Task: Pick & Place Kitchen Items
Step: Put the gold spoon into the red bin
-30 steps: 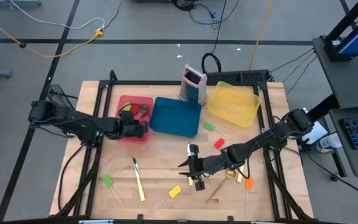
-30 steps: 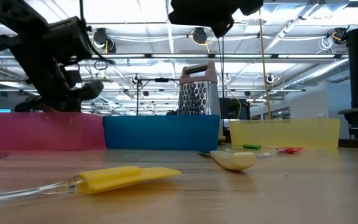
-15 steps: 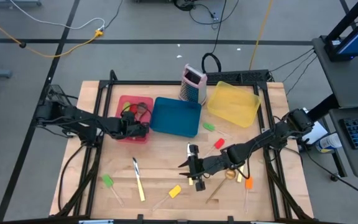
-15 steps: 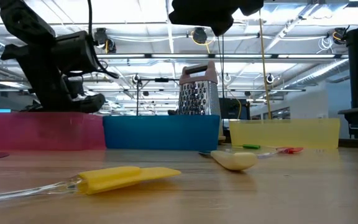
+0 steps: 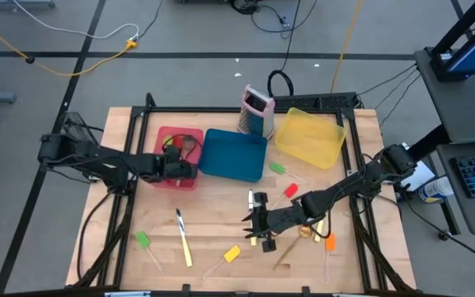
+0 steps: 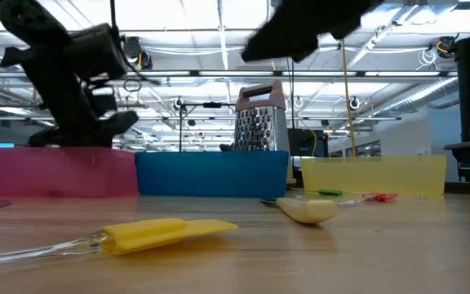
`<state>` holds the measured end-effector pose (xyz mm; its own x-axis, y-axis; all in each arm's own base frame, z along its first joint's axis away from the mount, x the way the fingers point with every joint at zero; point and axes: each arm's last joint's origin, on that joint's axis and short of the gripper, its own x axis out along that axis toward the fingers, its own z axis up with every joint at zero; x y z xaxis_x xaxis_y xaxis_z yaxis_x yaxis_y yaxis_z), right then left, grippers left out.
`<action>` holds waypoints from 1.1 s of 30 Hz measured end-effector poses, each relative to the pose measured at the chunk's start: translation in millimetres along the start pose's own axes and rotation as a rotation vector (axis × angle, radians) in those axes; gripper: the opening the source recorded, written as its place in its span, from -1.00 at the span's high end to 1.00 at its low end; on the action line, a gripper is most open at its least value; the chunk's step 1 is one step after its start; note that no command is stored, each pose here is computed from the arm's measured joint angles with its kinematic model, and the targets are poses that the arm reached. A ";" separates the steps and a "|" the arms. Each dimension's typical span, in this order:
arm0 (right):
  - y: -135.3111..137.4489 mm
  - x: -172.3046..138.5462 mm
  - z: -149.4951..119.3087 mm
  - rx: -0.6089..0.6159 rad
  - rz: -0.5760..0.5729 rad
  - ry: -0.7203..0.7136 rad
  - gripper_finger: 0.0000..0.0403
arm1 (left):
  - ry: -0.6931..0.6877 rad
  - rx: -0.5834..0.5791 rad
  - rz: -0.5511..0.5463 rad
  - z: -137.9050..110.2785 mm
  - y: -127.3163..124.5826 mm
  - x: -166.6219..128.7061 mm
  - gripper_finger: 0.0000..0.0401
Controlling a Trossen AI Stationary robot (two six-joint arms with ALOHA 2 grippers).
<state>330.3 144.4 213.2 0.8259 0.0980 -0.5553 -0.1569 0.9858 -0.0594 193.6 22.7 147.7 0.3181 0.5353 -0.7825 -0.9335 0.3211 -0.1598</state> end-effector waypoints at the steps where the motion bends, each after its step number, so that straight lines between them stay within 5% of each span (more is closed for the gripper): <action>1: -0.2 -1.1 -2.9 -0.017 -0.002 0.033 0.41 | -0.011 0.025 -0.022 3.5 -1.2 -4.3 0.56; 9: -4.0 -16.7 -20.0 -0.069 -0.019 0.257 0.41 | -0.107 0.164 -0.195 18.2 -8.8 -38.1 0.69; 17: 0.0 -39.4 -34.4 -0.051 0.046 0.470 0.41 | -0.151 0.220 -0.239 11.2 -11.9 -50.3 0.74; 21: 5.7 -41.9 -37.4 -0.101 0.089 0.496 0.41 | -0.159 0.247 -0.277 7.2 -16.1 -54.0 0.74; 33: 31.8 -40.3 -66.1 0.060 0.301 0.488 0.41 | -0.371 0.336 -0.642 5.0 -50.9 -89.3 0.75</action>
<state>256.2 162.8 178.8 0.4017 0.3152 -0.8598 -0.3038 0.9316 0.1995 213.5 -37.5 228.7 0.8638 0.3723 -0.3396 -0.4695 0.8393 -0.2741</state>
